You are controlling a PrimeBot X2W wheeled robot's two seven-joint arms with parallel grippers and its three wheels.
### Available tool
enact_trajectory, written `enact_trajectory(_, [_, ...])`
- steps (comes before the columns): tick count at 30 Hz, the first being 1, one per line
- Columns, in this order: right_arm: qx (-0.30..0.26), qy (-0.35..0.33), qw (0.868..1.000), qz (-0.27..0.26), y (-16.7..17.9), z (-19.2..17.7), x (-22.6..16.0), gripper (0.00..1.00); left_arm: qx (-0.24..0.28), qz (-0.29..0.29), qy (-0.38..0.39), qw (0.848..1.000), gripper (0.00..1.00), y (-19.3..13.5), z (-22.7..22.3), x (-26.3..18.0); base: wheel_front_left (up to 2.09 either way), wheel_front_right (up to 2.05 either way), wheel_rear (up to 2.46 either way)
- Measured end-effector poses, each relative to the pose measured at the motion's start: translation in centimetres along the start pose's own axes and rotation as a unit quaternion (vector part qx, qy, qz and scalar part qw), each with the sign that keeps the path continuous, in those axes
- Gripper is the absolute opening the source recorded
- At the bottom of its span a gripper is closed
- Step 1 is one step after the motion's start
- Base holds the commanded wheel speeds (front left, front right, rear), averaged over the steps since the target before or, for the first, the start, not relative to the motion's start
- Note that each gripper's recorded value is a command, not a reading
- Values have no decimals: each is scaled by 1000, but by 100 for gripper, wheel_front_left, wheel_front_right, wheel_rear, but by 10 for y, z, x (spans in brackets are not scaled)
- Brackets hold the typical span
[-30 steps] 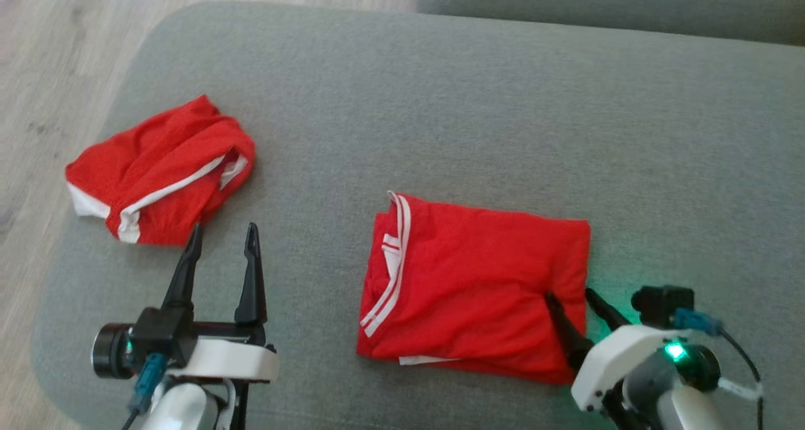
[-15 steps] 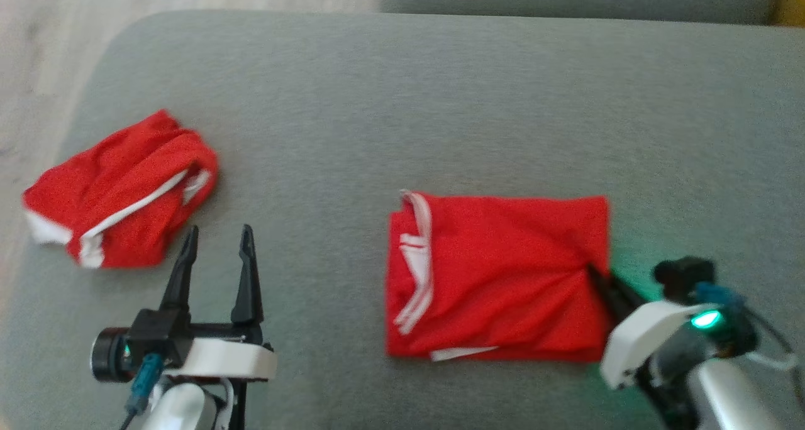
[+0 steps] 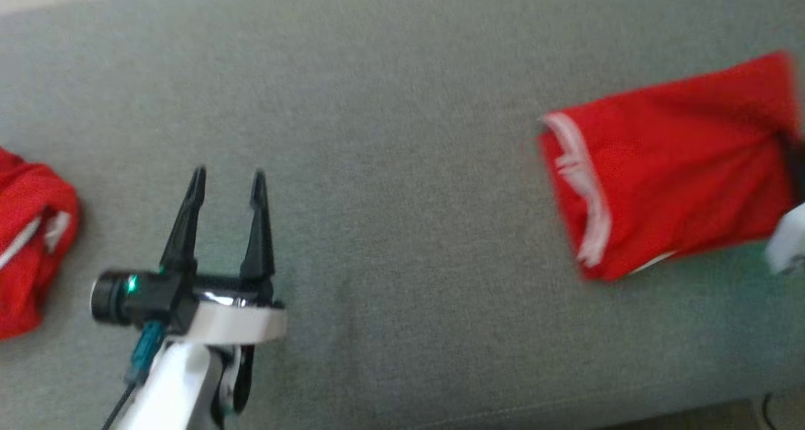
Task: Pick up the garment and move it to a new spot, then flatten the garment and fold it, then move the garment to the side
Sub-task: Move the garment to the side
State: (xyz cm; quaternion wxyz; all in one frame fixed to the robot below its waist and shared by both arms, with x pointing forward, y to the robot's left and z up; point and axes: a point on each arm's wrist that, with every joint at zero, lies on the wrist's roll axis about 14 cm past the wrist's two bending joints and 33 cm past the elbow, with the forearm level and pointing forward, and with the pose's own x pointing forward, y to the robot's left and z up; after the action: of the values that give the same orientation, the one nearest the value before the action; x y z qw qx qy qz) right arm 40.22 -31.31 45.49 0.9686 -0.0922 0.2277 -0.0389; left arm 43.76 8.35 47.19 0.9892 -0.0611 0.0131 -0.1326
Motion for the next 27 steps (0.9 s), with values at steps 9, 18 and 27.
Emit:
enact_trajectory(9, [-39, 59, 983, -166, -123, -18, 19, 0, -4, -65, -6, 998, 100, -25, -18, 50, 0, 0, 0])
enact_trajectory(18, [-20, 30, 971, -237, -158, -18, 52, 100, -2, -61, 11, 998, 100, -13, -38, 63, 0, 0, 0])
enact_trajectory(27, [-8, -48, 979, -197, -112, 4, 48, 100, 9, -48, 12, 999, 100, -9, -28, 50, 0, 0, 0])
